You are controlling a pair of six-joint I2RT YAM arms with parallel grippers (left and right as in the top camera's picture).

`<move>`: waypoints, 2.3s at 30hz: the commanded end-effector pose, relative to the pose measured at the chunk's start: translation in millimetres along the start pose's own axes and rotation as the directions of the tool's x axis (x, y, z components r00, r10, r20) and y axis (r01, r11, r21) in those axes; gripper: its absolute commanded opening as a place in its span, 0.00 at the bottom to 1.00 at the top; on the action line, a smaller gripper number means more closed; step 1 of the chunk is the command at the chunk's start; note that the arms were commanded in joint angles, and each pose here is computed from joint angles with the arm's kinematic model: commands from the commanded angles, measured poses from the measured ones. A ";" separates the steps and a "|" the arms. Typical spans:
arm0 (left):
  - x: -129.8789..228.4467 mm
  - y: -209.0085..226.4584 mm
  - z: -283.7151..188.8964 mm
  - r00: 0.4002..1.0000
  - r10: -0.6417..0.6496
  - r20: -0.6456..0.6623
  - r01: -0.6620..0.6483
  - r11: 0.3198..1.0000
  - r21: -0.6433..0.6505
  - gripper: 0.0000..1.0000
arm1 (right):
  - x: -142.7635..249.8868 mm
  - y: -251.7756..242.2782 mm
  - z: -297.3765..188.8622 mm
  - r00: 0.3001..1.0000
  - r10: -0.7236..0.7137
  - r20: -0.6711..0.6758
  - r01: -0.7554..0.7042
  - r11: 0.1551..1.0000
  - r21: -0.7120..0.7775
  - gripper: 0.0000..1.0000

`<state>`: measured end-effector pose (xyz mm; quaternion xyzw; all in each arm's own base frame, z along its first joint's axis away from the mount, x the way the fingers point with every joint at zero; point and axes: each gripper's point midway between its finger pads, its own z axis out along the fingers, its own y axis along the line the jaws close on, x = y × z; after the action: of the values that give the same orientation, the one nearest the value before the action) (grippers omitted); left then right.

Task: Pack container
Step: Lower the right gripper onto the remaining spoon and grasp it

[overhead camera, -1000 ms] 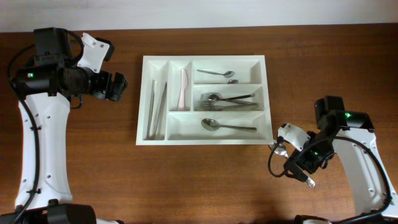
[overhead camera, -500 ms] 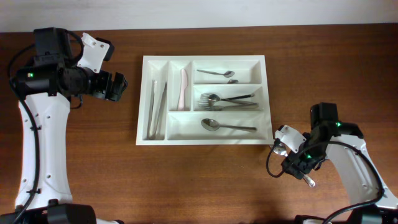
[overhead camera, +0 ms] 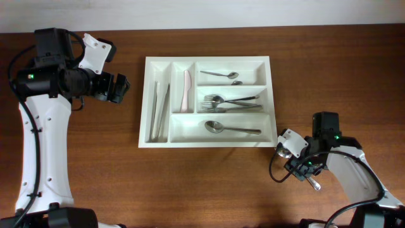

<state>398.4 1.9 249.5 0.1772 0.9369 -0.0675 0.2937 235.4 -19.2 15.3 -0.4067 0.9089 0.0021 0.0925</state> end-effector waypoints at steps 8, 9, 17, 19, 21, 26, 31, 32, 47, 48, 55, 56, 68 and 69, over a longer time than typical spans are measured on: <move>-5.0 -3.5 -10.0 0.999 0.022 0.030 -0.022 1.000 -0.002 0.99 | 12.1 9.2 26.2 0.999 0.015 -0.046 -0.018 0.998 -0.060 0.74; -4.9 -3.3 -10.1 0.999 0.022 0.030 -0.021 1.000 -0.002 0.99 | 12.2 8.9 28.2 0.999 0.015 -0.047 -0.018 0.998 -0.062 0.74; -4.9 -3.3 -10.1 0.999 0.022 0.030 -0.021 1.000 -0.002 0.99 | 6.0 12.0 36.3 1.000 0.019 -0.016 -0.021 0.995 -0.096 0.61; -4.9 -3.3 -10.1 0.999 0.022 0.030 -0.022 1.000 -0.002 0.99 | 5.5 11.5 36.4 1.000 0.019 -0.013 -0.021 0.995 -0.094 0.54; -4.9 -3.3 -10.1 0.999 0.022 0.030 -0.022 1.000 -0.002 0.99 | 5.4 11.3 36.3 1.000 0.019 -0.013 -0.020 0.995 -0.094 0.48; -4.9 -3.3 -10.1 0.999 0.022 0.030 -0.021 1.000 -0.002 0.99 | 5.3 11.4 36.3 1.000 0.019 -0.013 -0.020 0.995 -0.094 0.37; -4.9 -3.4 -10.1 0.999 0.022 0.030 -0.022 1.000 -0.002 0.99 | 4.9 11.8 36.3 1.000 0.020 -0.010 -0.021 0.995 -0.096 0.27; -4.9 -3.3 -10.1 0.999 0.022 0.030 -0.021 1.000 -0.002 0.99 | 4.9 11.8 36.3 1.000 0.020 -0.010 -0.021 0.995 -0.096 0.26; -4.9 -3.3 -10.1 0.999 0.022 0.030 -0.021 1.000 -0.002 0.99 | 5.3 11.9 36.3 1.000 0.020 -0.012 -0.021 0.995 -0.096 0.04; -4.9 -3.3 -10.1 0.999 0.022 0.030 -0.022 1.000 -0.002 0.99 | 5.4 11.7 36.2 1.000 0.019 -0.013 -0.020 0.995 -0.095 0.04; -4.9 -3.3 -10.1 0.999 0.022 0.030 -0.021 1.000 -0.002 0.99 | 22.4 -6.1 24.8 0.992 0.066 -0.104 -0.064 0.998 0.021 0.04; -4.9 -3.3 -10.1 0.999 0.022 0.030 -0.021 1.000 -0.002 0.99 | 26.4 -13.9 19.3 0.989 0.089 -0.118 -0.082 0.995 0.065 0.04; -4.9 -3.3 -10.1 0.999 0.022 0.030 -0.022 1.000 -0.002 0.99 | -0.4 -98.7 -73.7 0.987 0.129 0.092 -0.157 0.885 0.438 0.04; -4.9 -3.3 -10.1 0.999 0.022 0.030 -0.022 1.000 -0.002 0.99 | -14.0 -102.7 -83.7 0.986 0.095 0.137 -0.148 0.879 0.453 0.04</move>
<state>398.5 1.9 249.5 0.1774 0.9368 -0.0674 0.2939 280.2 -87.9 67.2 -0.3154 0.9190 -0.1627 0.1716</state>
